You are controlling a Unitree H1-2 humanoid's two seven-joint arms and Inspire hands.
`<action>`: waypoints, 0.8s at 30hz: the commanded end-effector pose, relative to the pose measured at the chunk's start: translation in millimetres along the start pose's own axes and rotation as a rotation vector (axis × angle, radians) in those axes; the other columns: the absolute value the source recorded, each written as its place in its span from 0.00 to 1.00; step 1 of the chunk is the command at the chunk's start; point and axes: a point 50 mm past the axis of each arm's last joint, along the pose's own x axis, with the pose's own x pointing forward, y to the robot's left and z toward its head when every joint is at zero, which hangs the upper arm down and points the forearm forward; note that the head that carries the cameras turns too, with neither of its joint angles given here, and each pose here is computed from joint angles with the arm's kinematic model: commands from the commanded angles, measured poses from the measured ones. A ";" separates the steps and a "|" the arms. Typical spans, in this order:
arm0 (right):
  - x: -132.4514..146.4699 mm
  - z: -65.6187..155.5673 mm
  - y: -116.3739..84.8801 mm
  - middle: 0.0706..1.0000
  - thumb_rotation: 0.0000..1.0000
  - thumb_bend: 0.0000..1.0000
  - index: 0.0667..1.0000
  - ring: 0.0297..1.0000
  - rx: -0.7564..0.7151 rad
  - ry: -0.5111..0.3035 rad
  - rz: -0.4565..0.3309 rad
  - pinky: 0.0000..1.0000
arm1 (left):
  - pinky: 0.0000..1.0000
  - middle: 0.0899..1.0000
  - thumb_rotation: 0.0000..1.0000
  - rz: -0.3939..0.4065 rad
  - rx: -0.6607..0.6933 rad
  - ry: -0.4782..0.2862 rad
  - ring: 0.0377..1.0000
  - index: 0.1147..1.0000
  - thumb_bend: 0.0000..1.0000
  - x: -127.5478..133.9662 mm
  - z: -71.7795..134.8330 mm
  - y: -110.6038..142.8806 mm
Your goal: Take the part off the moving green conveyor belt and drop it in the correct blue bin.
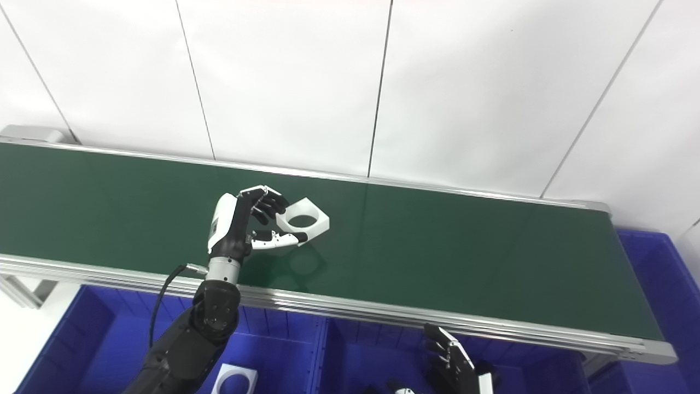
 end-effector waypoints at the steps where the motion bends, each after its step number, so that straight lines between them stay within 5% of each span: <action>1: 6.7 9.0 -0.7 0.76 0.00 0.64 0.75 0.73 0.012 -0.077 -0.006 0.66 | 0.37 0.44 0.00 0.020 -0.033 -0.070 0.42 0.41 0.48 9.0 25.7 4.7; 12: 7.2 9.2 0.4 0.77 0.00 0.65 0.75 0.73 0.022 -0.075 -0.001 0.66 | 0.37 0.42 0.00 0.008 -0.102 -0.138 0.41 0.43 0.48 -24.5 56.8 22.8; 24: 3.4 9.0 0.4 0.76 0.00 0.64 0.75 0.73 0.020 -0.072 0.015 0.66 | 0.37 0.42 0.00 -0.012 -0.090 -0.096 0.40 0.44 0.48 -77.5 56.6 44.8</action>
